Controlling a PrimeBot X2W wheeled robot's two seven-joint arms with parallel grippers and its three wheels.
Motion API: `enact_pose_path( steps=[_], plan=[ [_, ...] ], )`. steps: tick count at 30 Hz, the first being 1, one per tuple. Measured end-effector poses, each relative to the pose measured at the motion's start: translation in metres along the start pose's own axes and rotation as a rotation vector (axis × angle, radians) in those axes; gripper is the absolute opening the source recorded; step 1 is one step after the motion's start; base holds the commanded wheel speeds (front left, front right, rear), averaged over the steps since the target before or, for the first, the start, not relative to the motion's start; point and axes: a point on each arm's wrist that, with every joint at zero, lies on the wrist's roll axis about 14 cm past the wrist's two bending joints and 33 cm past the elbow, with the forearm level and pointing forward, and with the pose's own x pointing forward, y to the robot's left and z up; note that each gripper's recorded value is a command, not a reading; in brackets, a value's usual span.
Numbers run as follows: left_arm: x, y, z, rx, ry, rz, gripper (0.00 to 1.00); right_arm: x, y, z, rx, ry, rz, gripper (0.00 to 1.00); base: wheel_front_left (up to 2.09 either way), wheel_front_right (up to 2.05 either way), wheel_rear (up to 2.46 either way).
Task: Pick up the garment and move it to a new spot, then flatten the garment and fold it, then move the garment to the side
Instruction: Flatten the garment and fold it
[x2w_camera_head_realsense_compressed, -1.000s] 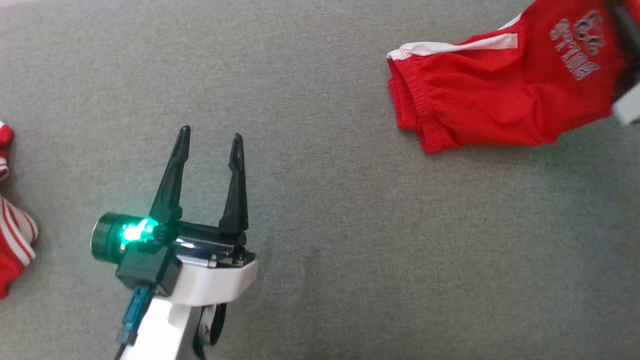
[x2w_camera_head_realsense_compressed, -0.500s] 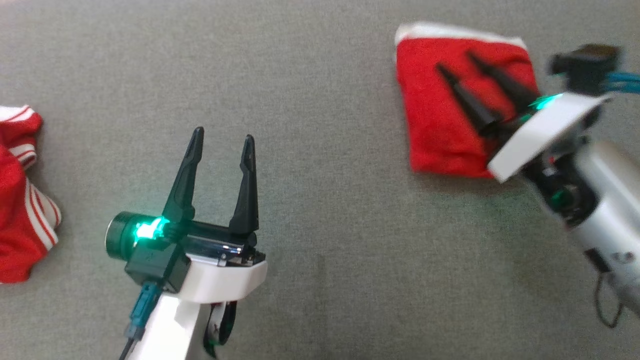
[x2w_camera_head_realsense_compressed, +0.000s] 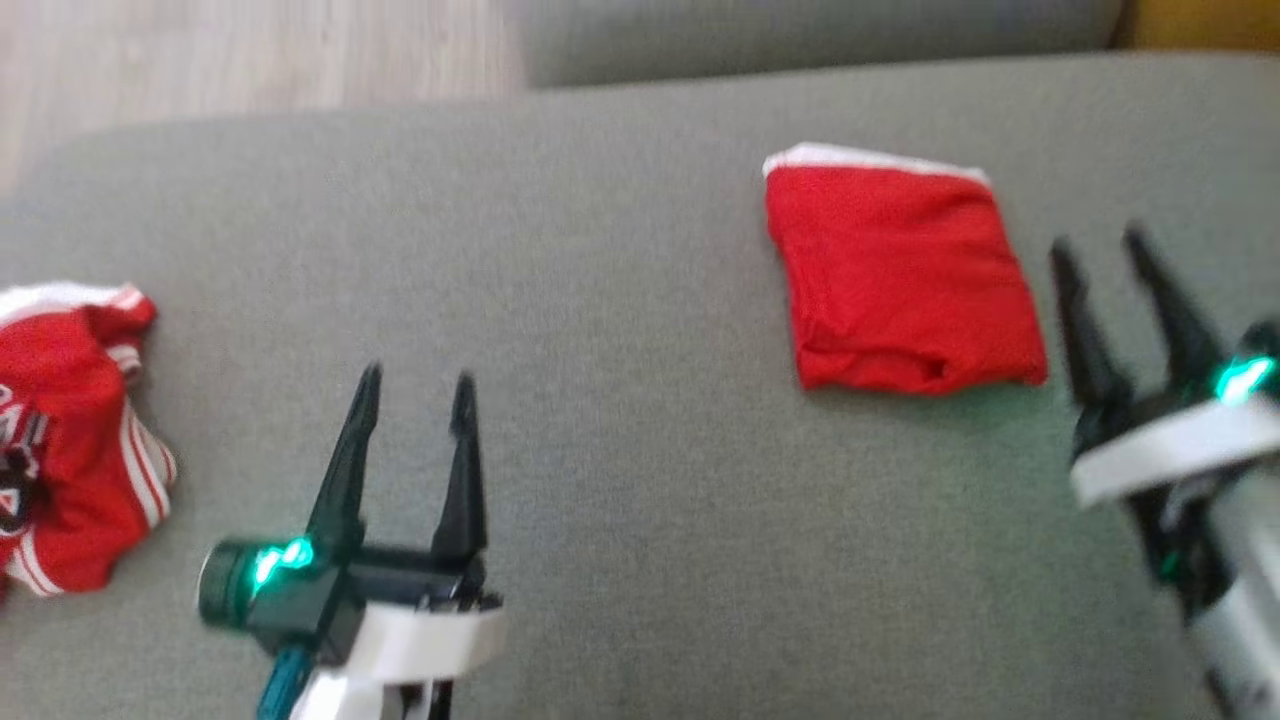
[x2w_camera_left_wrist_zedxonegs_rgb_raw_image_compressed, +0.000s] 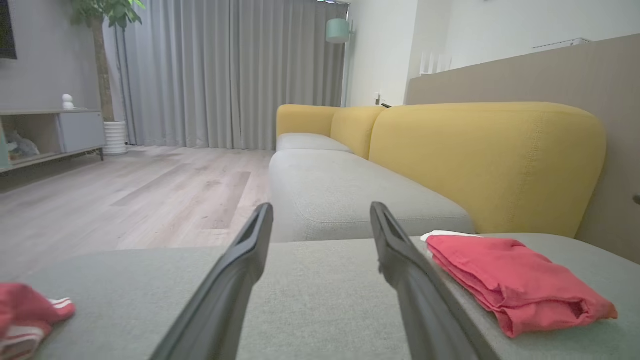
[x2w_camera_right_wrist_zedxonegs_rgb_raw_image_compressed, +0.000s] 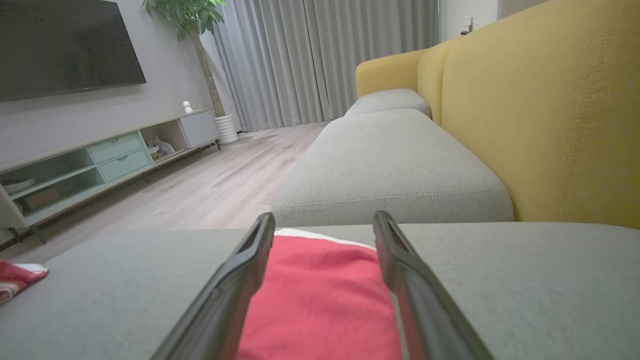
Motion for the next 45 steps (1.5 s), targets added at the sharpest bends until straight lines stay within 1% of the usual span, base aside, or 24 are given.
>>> enact_pose_path(
  steps=[4, 8, 11, 15, 21, 29, 45],
  plan=[
    [-0.027, 0.008, 0.001, 0.023, 0.013, 0.044, 1.00, -0.030, 0.019, -0.006, -0.031, -0.017, -0.013, 1.00, 0.00, 0.00, 0.00],
    [-0.047, 0.015, 0.003, 0.030, 0.015, 0.077, 1.00, -0.053, 0.033, -0.010, -0.085, -0.023, -0.022, 1.00, 0.00, 0.00, 0.00],
    [-0.055, 0.019, 0.006, 0.042, 0.007, 0.090, 1.00, -0.066, 0.044, -0.015, -0.093, -0.025, -0.027, 1.00, 0.00, 0.00, 0.00],
    [-0.060, 0.023, 0.009, 0.050, 0.002, 0.102, 1.00, -0.074, 0.049, -0.020, -0.101, -0.018, -0.040, 1.00, 0.00, 0.00, 0.00],
    [-0.065, 0.025, 0.009, 0.068, 0.002, 0.104, 1.00, -0.080, 0.052, -0.019, -0.119, -0.034, -0.071, 1.00, 0.00, 0.00, 0.00],
    [-0.066, 0.025, 0.007, 0.078, 0.009, 0.101, 1.00, -0.088, 0.054, -0.027, -0.107, -0.015, -0.090, 1.00, 0.00, 0.00, 0.00],
    [-0.070, 0.027, 0.000, 0.081, 0.031, 0.114, 1.00, -0.087, 0.057, -0.028, -0.108, -0.012, -0.083, 1.00, 0.00, 0.00, 0.00]
  ],
)
